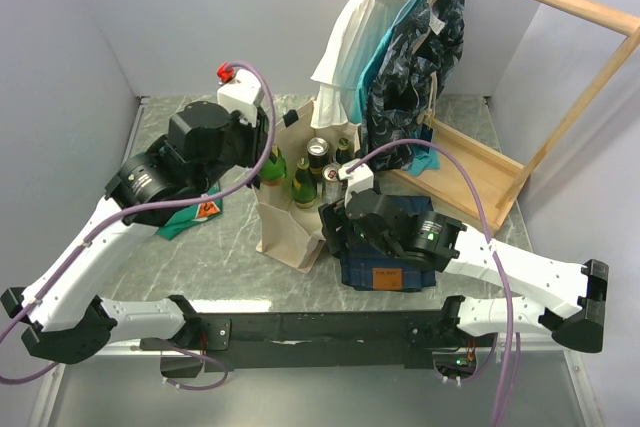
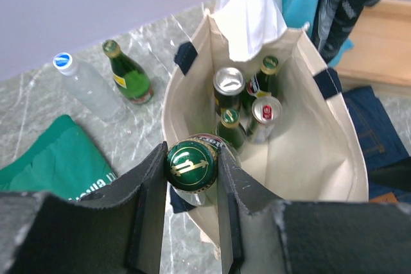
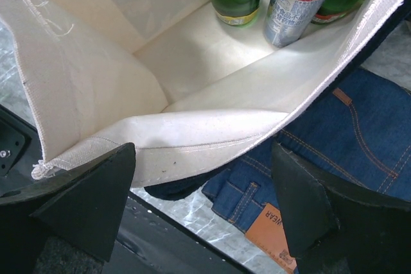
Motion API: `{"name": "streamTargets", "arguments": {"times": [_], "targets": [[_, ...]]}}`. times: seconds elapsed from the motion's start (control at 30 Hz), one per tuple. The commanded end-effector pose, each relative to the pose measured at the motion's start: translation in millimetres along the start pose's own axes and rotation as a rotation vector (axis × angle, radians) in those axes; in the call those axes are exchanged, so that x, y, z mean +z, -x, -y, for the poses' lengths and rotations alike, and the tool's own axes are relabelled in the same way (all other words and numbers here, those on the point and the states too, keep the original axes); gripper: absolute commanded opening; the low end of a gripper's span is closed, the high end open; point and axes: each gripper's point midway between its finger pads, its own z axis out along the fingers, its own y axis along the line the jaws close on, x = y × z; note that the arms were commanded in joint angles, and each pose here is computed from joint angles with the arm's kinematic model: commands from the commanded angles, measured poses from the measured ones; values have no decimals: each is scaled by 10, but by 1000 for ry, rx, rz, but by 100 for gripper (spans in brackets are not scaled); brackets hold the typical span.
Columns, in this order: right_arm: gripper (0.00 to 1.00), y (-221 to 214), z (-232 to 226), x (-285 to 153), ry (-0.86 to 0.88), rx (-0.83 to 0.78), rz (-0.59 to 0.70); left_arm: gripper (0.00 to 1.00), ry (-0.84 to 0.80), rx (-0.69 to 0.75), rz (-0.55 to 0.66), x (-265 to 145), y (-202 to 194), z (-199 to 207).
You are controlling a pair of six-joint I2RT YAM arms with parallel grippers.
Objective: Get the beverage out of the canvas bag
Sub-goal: Take out the drink from the canvas bag, then place the drink at the center of the board.
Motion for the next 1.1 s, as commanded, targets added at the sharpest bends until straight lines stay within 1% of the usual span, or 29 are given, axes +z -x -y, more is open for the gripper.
{"name": "streamTargets", "arguments": {"times": [0.0,0.23,0.53,0.6,0.83,0.97,1.03,1.07], "targets": [[91,168,-34,-91,4,15,40,1,51,-128,355,-502,939,-265],[91,156,-17,-97,-3,19,46,1,77,-138,403,-611,985,-359],[91,150,2,-104,-7,20,47,1,228,-118,416,-601,937,-615],[91,155,1,-105,-7,17,47,1,241,-120,424,-613,942,-647],[92,166,-21,-79,-7,6,41,1,269,-106,396,-425,852,-804],[91,163,-17,-84,-7,8,41,1,294,-118,389,-305,789,-1016],[91,163,-14,-90,-6,7,42,1,279,-121,385,-218,769,-1038],[91,161,-9,-90,-8,5,42,1,299,-123,371,-136,738,-1115]]}}
